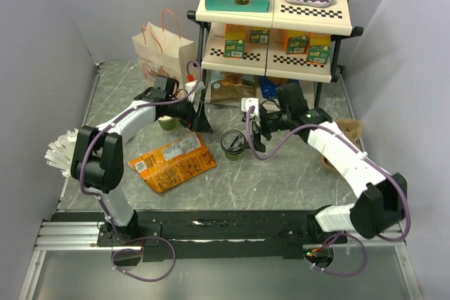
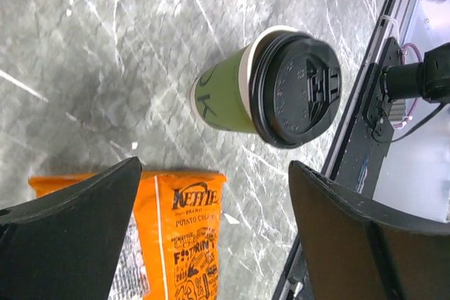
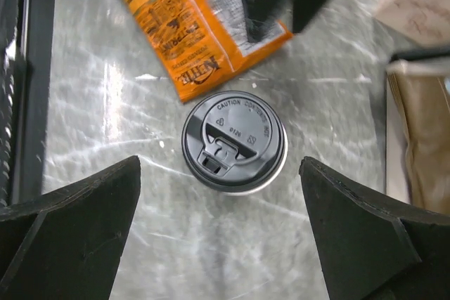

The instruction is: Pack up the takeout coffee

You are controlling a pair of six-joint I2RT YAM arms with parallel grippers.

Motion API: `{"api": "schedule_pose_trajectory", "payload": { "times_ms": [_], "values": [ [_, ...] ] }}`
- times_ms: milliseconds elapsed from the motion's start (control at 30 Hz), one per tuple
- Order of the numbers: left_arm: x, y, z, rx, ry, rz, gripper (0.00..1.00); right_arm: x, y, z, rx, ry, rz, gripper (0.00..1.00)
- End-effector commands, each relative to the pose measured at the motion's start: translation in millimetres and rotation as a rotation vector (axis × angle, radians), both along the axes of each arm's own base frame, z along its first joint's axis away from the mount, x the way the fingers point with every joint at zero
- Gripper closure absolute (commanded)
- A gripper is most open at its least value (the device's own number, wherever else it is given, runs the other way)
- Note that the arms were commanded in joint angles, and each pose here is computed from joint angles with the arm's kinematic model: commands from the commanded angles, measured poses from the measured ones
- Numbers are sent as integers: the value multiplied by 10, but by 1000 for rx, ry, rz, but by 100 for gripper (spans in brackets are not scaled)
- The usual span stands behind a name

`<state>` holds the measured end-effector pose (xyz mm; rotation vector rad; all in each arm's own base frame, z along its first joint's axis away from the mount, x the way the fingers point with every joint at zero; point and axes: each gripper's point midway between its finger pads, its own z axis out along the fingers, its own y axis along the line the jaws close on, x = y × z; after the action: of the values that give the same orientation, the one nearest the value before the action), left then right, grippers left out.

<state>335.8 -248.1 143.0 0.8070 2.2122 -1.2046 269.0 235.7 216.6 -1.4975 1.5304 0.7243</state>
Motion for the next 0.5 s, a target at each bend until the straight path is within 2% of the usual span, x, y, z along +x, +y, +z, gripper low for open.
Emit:
{"api": "schedule_pose_trajectory", "payload": {
  "times_ms": [0, 467],
  "values": [
    [166, -113, 375, -59, -120, -2, 8, -18, 120, 12, -46, -141, 212, 0],
    [320, 135, 349, -75, -62, 102, 9, 49, 342, -263, -149, -65, 396, 0]
  ]
}}
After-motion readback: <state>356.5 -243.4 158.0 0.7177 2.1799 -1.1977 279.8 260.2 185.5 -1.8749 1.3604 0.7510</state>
